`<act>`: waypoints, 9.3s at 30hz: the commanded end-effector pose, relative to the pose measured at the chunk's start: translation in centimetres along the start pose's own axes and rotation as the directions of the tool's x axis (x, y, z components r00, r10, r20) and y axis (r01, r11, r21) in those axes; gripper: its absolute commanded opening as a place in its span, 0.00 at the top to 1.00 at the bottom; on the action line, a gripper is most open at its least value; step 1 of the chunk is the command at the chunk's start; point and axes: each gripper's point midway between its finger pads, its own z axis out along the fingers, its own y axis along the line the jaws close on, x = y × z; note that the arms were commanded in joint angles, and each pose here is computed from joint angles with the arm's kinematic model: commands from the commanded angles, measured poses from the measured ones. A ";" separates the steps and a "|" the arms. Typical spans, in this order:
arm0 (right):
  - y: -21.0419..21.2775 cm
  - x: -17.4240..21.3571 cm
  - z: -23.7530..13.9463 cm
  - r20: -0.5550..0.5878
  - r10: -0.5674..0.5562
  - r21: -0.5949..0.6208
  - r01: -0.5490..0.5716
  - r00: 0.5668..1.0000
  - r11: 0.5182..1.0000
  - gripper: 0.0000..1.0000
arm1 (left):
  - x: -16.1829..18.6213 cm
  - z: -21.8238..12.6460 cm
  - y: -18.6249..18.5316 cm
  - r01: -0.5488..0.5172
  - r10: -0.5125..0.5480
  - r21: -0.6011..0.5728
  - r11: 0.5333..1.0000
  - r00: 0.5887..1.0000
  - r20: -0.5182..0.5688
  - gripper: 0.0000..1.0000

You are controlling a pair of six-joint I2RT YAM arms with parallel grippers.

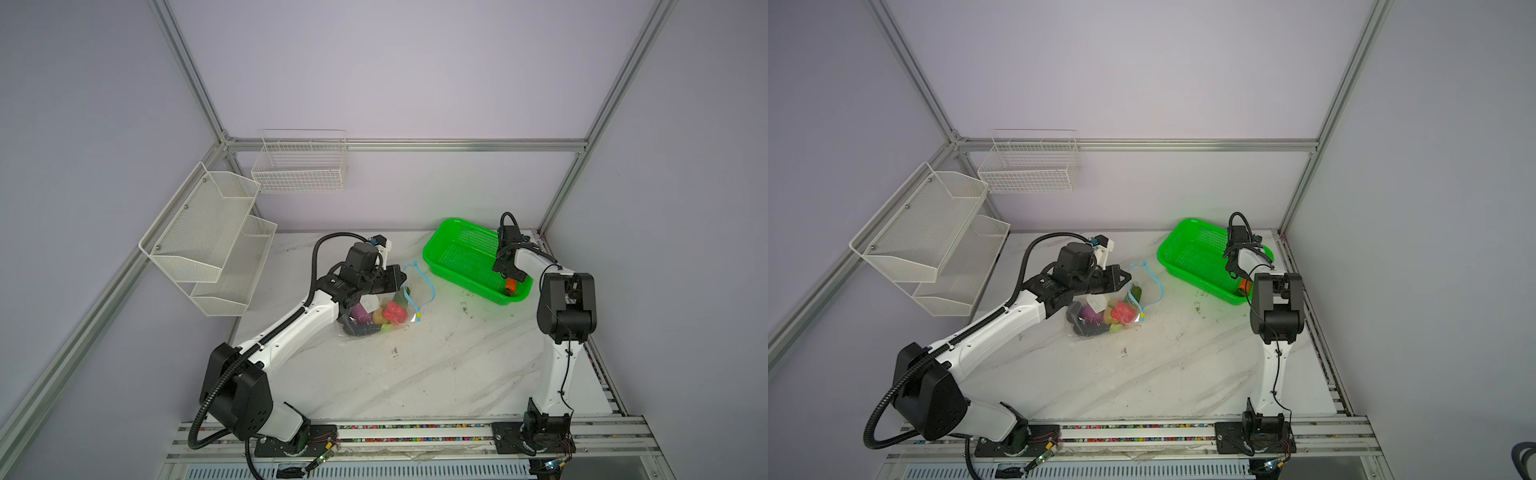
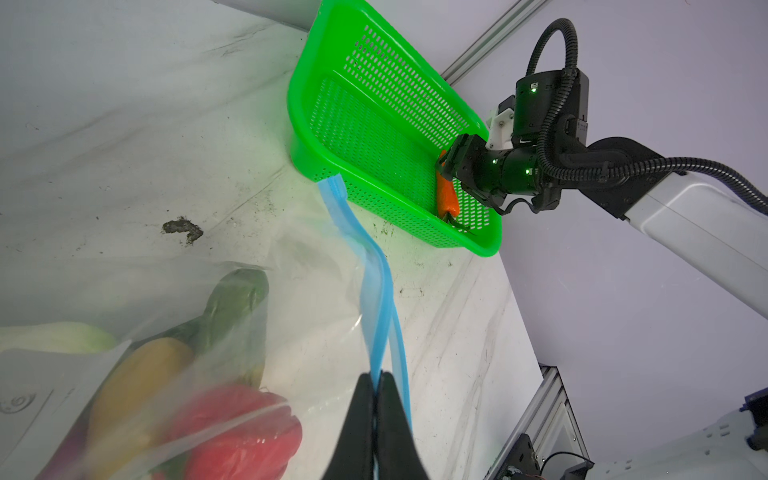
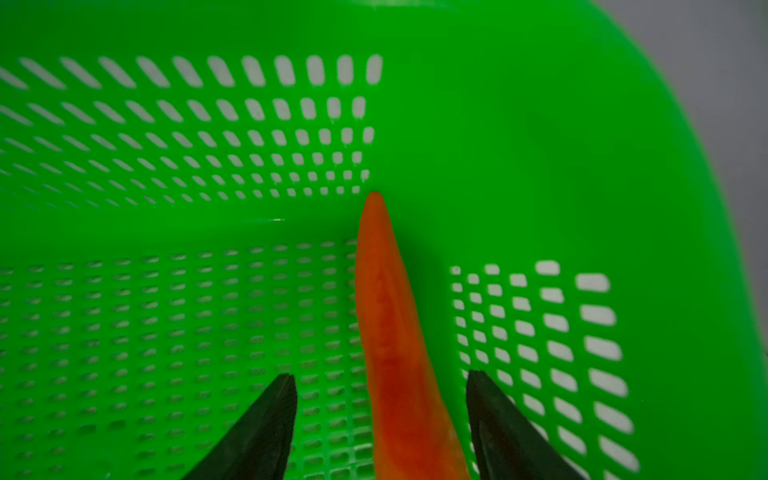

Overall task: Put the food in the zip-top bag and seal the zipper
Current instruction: 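Lower the right gripper and grasp the orange carrot in the basket, then lift the carrot and carry it toward the bag mouth, then lower the carrot into the bag held open by the left gripper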

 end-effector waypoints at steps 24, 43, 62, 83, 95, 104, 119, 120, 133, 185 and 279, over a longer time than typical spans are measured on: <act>3.3 0.0 1.2 -0.032 0.012 -0.175 -0.018 0.999 0.984 0.52 | 0.0 0.2 0.3 0.006 -0.006 0.001 1.000 1.000 0.006 1.00; 4.8 0.9 1.7 -0.065 0.001 -0.249 -0.017 0.998 0.968 0.61 | 0.1 0.1 0.3 0.007 -0.007 -0.001 1.000 1.000 0.006 1.00; 5.4 -1.9 -0.9 -0.013 0.051 -0.302 -0.053 0.999 0.952 0.62 | 0.0 -0.1 0.3 0.006 -0.006 -0.004 1.000 1.000 0.015 1.00; 4.6 -2.1 1.1 -0.026 -0.027 -0.291 0.018 0.999 0.957 0.61 | 0.1 -0.1 0.4 0.009 -0.009 -0.004 1.000 1.000 0.012 1.00; 5.4 -1.7 3.2 -0.081 -0.043 -0.320 0.015 0.996 0.947 0.58 | 0.0 -0.1 0.4 0.007 -0.007 -0.005 1.000 1.000 0.013 1.00; 5.3 -1.2 3.9 -0.108 -0.034 -0.329 -0.003 0.994 0.944 0.64 | 0.0 -0.1 0.3 0.008 -0.008 -0.002 1.000 1.000 0.013 1.00; 4.7 -2.3 3.0 -0.121 0.027 -0.383 -0.072 0.992 0.921 0.85 | 0.0 -0.3 0.2 0.005 -0.005 0.001 1.000 1.000 0.018 1.00; 4.9 -2.8 2.4 -0.113 0.038 -0.395 -0.080 0.993 0.915 0.85 | -0.1 -0.4 0.2 0.004 -0.004 0.001 1.000 1.000 0.019 1.00; 5.6 -9.6 -6.6 0.062 0.240 -0.586 -0.160 0.969 0.794 0.85 | -0.2 -0.3 0.2 0.009 -0.009 -0.001 1.000 1.000 0.022 1.00; 17.3 4.1 -33.0 0.070 0.535 -0.911 -0.164 0.842 0.378 0.91 | -2.9 -2.5 -2.4 -0.013 0.010 0.035 0.999 0.996 0.083 1.00; 22.2 11.4 -37.2 0.001 0.390 -0.929 -0.143 0.921 0.340 0.70 | -3.7 -4.1 -2.5 -0.027 0.022 0.027 0.999 0.989 0.147 1.00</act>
